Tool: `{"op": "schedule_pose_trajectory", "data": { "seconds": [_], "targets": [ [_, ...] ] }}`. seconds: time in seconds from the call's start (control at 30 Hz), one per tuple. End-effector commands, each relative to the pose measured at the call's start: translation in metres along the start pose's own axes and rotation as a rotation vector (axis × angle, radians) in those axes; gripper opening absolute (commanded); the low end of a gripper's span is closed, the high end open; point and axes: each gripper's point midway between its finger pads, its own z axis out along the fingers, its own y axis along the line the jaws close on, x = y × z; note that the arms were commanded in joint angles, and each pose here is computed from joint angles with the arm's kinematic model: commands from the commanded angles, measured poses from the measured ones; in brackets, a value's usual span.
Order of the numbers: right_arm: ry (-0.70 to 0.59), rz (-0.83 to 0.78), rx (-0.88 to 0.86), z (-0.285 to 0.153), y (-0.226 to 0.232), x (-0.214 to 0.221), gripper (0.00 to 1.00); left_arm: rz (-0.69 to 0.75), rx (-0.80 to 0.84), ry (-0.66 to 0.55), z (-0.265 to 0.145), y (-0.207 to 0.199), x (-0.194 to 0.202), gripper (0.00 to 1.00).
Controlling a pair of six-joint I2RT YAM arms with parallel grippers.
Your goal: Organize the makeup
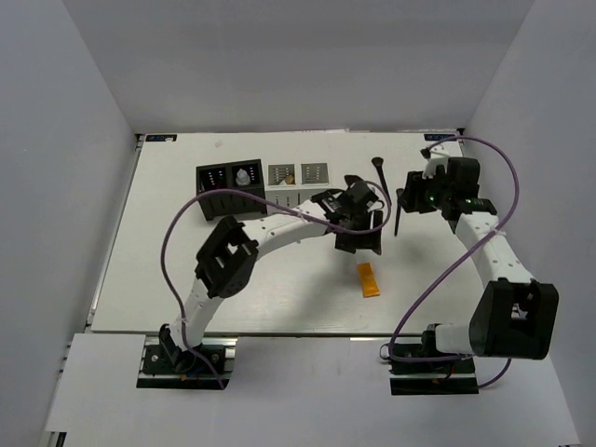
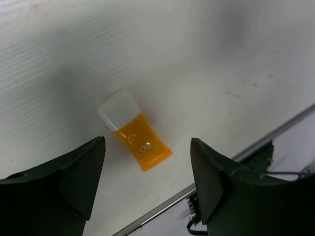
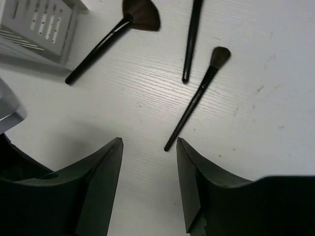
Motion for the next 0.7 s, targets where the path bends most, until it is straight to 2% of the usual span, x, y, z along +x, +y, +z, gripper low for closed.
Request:
{"op": "schedule_pose_trajectory", "data": {
  "seconds": [0.0,0.2,0.43,0.53,0.67],
  "targets": [
    [-0.046,0.052,0.058,-0.017,-0.015,-0.003,0.54,-0.072,-0.179,0.032,0.0,0.022,0.01,0.8],
    [-0.078,0.102,0.052,-0.025,-0.022,0.005,0.56,-0.082,-0.293,0.055,0.024,0.036,0.026,0.79],
    [-0.079,0.133,0.001,-0.023,-0.019,0.011,0.58,-0.055,-0.325,0.07,0.043,0.034,0.044,0.75],
    [-0.077,0.135,-0.011,-0.022,-0.02,0.013,0.58,-0.036,-0.346,0.097,0.047,0.033,0.055,0.7],
    [-0.073,0.129,-0.029,-0.022,-0.019,0.016,0.58,-0.025,-0.418,0.123,0.038,0.053,0.067,0.7]
  ]
}}
